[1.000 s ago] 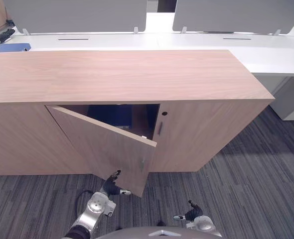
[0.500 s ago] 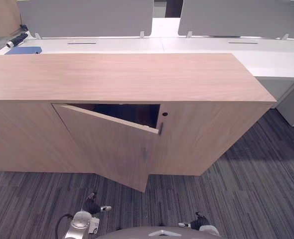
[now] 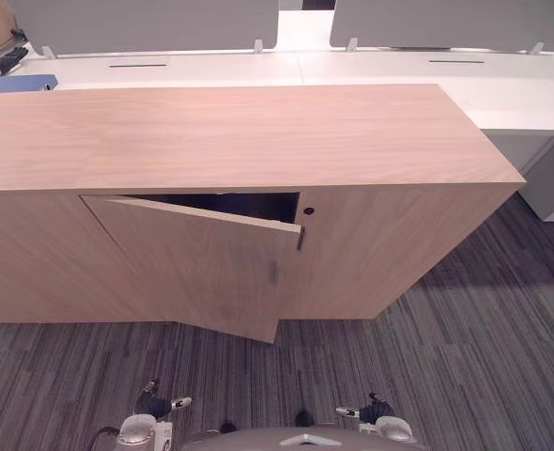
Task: Walk over to the cabinet, pick up the folder, carry it to the office cabinet, place the folder inside the office cabinet, then close the office cabinet door
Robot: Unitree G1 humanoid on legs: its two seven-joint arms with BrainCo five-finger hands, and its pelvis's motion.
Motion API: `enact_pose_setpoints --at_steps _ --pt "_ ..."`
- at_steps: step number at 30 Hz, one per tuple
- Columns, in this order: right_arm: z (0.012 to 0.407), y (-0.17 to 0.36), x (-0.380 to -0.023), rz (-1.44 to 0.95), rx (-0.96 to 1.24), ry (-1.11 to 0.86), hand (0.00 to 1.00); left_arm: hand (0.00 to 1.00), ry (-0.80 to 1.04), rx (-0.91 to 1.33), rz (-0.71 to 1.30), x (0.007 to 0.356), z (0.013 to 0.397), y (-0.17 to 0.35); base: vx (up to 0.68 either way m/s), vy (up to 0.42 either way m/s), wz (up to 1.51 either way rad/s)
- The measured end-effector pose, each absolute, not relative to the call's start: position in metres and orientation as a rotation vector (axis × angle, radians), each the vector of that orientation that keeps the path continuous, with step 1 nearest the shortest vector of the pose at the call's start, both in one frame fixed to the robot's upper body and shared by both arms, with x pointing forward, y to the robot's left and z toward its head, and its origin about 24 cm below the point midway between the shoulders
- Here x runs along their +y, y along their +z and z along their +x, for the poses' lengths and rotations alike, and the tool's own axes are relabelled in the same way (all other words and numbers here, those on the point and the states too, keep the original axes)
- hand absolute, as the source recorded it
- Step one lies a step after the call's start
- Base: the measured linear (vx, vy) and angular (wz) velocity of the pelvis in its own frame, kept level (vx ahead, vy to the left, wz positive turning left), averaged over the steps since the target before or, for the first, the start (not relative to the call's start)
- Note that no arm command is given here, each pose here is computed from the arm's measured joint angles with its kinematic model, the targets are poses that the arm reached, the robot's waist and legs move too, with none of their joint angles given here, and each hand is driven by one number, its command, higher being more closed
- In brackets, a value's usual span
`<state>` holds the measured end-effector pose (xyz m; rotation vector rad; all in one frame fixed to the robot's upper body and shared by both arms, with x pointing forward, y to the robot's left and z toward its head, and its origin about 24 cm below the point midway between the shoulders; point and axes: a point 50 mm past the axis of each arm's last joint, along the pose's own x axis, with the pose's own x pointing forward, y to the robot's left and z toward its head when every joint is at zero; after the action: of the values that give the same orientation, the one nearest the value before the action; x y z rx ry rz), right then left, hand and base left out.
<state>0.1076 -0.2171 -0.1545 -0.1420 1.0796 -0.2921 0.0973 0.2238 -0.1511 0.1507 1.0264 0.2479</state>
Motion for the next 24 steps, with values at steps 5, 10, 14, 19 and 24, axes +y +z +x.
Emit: enact_pose_setpoints --at_steps 5,10,14,19,24 --pt "0.112 -0.154 -0.216 -0.146 1.069 -0.284 0.00 0.00 0.250 1.066 0.147 0.223 0.089 -0.155 -0.08 -0.005 -0.37" --pt "0.111 -0.154 -0.215 -0.149 1.077 -0.278 0.00 0.00 0.274 1.087 0.133 0.224 0.082 -0.157 -0.07 -0.021 -0.16" --pt "0.110 -0.155 -0.215 -0.148 1.079 -0.279 0.00 0.00 0.284 1.091 0.117 0.221 0.080 -0.158 -0.02 -0.027 0.01" --pt "0.109 -0.155 -0.215 -0.146 1.085 -0.280 0.00 0.00 0.304 1.116 0.108 0.223 0.073 -0.160 -0.02 -0.041 0.08" --pt "0.107 -0.156 -0.216 -0.139 1.094 -0.288 0.00 0.00 0.317 1.130 0.115 0.225 0.068 -0.160 0.00 -0.042 0.14"
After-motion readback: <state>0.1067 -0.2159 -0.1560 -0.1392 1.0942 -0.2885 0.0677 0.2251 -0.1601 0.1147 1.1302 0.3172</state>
